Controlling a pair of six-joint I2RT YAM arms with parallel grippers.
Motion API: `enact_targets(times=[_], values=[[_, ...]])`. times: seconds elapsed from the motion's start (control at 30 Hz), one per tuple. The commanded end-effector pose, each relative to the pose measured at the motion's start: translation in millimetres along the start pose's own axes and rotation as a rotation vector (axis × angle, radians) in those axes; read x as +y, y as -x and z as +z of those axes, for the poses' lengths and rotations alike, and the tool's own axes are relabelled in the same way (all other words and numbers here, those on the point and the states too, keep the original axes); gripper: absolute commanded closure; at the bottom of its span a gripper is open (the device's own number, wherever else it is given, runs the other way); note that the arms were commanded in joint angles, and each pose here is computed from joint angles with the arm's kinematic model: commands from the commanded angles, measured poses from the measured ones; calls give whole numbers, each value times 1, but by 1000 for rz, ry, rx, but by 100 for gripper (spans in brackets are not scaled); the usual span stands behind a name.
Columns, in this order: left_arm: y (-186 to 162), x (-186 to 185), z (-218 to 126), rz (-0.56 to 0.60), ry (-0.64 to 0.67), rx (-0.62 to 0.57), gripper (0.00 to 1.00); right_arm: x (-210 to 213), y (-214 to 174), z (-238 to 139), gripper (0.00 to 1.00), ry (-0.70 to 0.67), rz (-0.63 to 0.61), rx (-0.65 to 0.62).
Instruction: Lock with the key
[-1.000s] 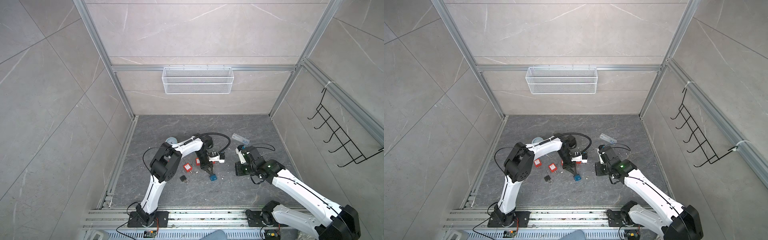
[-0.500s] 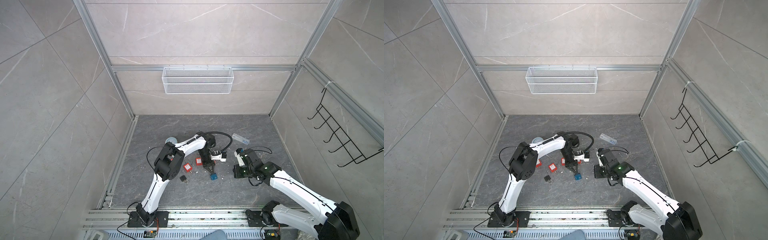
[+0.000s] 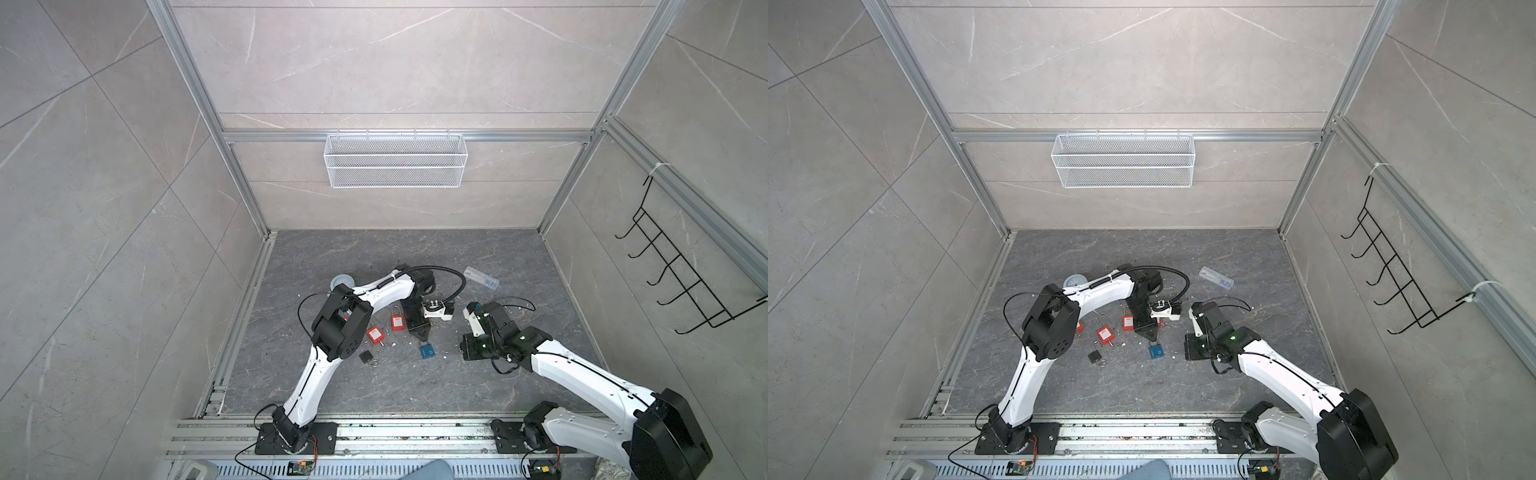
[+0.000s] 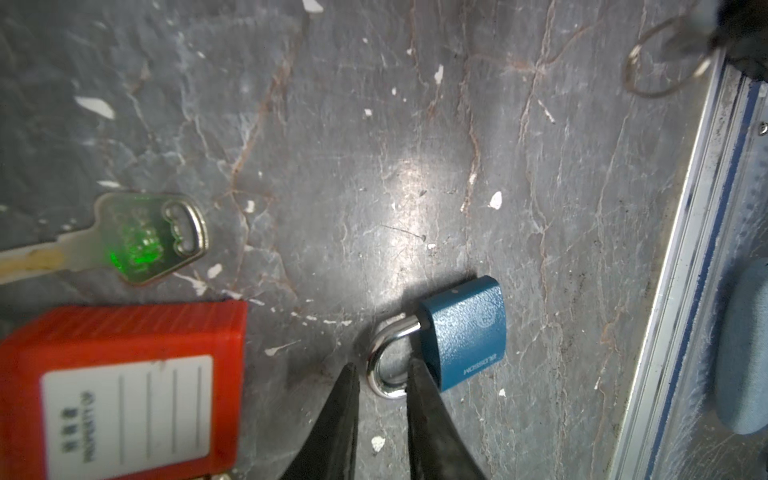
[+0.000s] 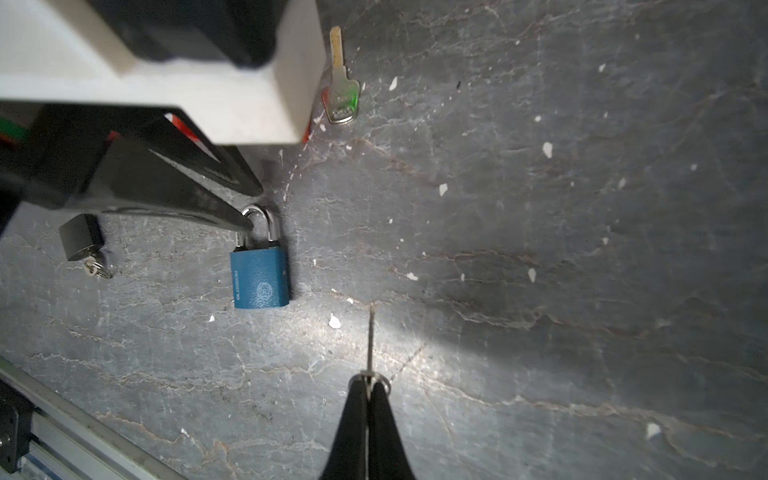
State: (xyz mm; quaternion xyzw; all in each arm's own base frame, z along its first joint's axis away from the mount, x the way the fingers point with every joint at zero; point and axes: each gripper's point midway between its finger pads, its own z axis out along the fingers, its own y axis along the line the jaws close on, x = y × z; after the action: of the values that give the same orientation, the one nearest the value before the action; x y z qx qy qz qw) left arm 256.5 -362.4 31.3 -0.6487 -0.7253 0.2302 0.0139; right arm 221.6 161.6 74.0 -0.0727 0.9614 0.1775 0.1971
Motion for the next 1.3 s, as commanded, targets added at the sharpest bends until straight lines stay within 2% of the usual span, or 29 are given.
enact_targets(times=[0.0, 0.17, 0.4, 0.67, 0.87, 0.97, 1.13, 1.27], values=[[15, 3, -22, 25, 67, -46, 74, 2, -3, 5, 100, 19, 17, 6], [24, 9, -45, 30, 150, -102, 70, 7, -6, 7, 100, 48, 10, 10], [22, 14, -102, -31, 276, -288, 70, 25, -12, 25, 100, 58, -46, 75], [-6, 24, -150, -167, 459, -491, 70, 47, -12, 53, 100, 58, -118, 140], [-41, 39, -163, -245, 649, -514, 70, 42, -9, 64, 100, 17, -127, 153], [-50, 38, -172, -269, 685, -562, 70, 41, -8, 68, 100, 1, -129, 161], [-61, 39, -190, -309, 736, -648, 70, 41, 1, 67, 90, -18, -133, 134], [-70, 40, -196, -335, 777, -662, 70, 38, 11, 58, 69, -48, -135, 89]])
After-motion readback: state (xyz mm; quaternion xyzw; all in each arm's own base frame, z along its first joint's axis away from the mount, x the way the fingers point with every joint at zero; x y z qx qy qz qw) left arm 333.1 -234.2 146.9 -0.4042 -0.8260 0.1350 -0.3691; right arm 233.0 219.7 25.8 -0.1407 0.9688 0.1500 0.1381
